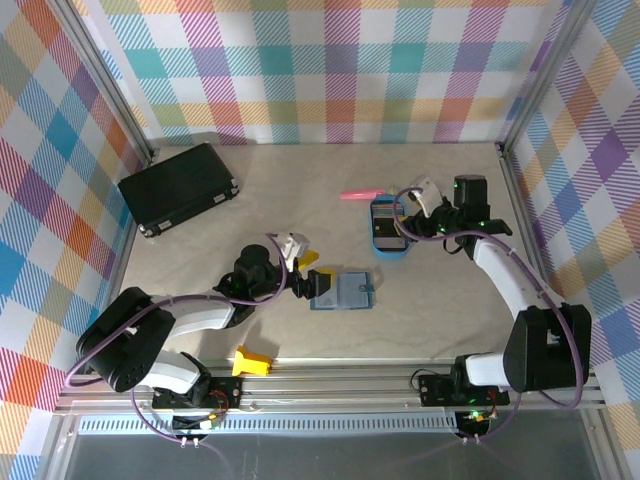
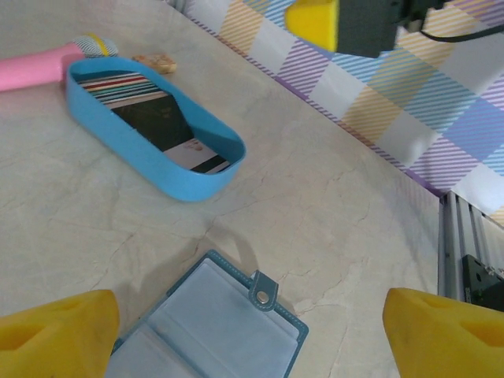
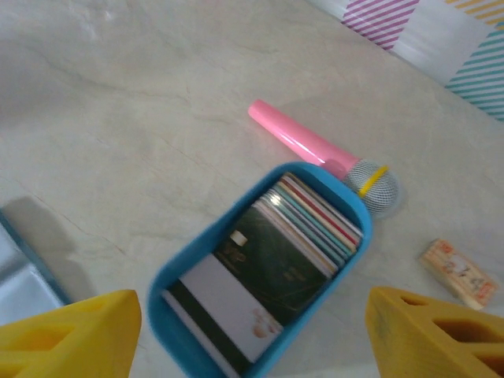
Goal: Put the credit cards into the card holder
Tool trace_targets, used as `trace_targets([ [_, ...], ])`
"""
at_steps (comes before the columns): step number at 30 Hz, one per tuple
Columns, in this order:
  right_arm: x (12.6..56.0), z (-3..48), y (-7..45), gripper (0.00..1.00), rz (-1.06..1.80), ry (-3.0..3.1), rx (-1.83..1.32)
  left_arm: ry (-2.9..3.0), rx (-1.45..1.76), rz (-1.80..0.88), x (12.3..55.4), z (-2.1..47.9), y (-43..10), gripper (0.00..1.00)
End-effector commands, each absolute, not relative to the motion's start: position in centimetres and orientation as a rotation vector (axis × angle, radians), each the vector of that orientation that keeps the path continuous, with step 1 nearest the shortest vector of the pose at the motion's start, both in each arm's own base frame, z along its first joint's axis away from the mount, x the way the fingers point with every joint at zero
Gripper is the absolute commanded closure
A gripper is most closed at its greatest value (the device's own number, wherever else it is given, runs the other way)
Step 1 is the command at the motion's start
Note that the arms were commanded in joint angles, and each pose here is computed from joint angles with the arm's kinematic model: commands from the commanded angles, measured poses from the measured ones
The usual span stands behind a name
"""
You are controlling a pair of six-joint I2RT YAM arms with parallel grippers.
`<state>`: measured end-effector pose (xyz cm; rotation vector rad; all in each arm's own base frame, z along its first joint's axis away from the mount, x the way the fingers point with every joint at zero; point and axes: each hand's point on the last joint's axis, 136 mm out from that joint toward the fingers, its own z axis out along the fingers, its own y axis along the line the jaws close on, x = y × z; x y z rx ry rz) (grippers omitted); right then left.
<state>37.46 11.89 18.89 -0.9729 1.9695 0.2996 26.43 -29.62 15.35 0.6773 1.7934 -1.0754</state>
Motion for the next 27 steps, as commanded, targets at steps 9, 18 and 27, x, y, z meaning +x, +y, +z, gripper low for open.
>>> trace_targets([
  [9,39.1,17.6,13.1,0.26,0.191,1.740,-1.416,1.558,0.771,-1.094,27.0,17.5,-29.7,0.09],
  [18,40.9,12.0,13.5,0.25,0.009,1.657,-1.812,1.737,0.860,-1.032,27.7,15.5,-29.8,0.18],
  [27,43.9,9.1,15.2,0.22,-0.066,1.645,-1.885,1.740,0.878,-0.980,27.7,15.3,-29.4,0.17],
])
